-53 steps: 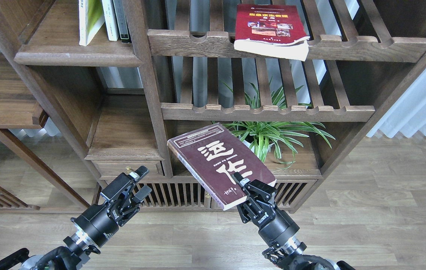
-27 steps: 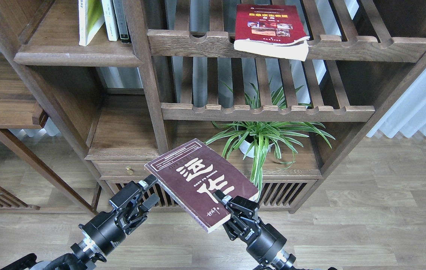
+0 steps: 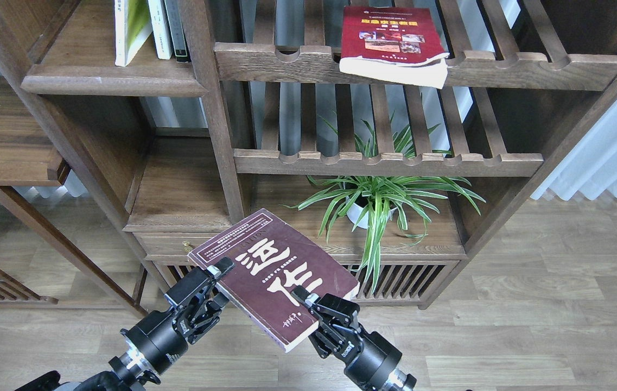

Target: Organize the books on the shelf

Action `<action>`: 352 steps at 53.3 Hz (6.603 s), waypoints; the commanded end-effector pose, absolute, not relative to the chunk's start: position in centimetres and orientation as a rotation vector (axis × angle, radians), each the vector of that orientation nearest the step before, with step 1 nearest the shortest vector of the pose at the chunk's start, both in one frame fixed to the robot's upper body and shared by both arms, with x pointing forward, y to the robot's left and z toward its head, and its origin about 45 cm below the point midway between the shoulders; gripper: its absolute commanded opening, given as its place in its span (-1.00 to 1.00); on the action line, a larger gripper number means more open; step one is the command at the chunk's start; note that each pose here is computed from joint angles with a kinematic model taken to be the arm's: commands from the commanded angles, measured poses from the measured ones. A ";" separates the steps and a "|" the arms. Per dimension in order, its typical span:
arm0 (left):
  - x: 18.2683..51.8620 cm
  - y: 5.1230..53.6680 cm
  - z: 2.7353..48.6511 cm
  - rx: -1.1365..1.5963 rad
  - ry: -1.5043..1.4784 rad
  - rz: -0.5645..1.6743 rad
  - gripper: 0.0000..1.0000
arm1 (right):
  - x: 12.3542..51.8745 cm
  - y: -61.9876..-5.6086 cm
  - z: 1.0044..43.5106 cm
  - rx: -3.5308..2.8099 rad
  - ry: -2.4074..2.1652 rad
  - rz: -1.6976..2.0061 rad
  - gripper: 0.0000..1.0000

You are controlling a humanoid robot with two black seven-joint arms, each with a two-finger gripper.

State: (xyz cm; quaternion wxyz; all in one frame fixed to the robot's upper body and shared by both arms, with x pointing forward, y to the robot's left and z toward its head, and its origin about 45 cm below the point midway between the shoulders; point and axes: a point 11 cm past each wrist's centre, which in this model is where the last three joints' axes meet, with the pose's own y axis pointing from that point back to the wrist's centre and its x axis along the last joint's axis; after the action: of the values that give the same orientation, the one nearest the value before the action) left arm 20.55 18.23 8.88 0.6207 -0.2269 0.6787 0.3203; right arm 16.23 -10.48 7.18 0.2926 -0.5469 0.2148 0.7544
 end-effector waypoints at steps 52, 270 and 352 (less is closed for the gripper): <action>20.2 16.2 8.7 -0.564 1.593 0.715 -0.44 | 16.1 -8.9 7.4 -1.471 0.536 2.022 -0.91; 37.3 38.9 37.6 -0.550 0.424 0.962 -0.97 | 25.0 -14.9 5.1 -1.435 0.890 1.756 0.48; 41.1 38.4 37.6 -0.351 0.155 1.327 -1.00 | 25.0 -14.1 5.6 -1.457 0.858 1.765 0.48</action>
State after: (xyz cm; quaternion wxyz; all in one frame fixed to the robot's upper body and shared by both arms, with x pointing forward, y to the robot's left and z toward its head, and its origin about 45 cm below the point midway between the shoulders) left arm 40.42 39.66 38.78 0.7813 -0.1603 0.0616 0.6000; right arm 25.14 -14.34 5.45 0.3433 -0.5583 0.3342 0.6773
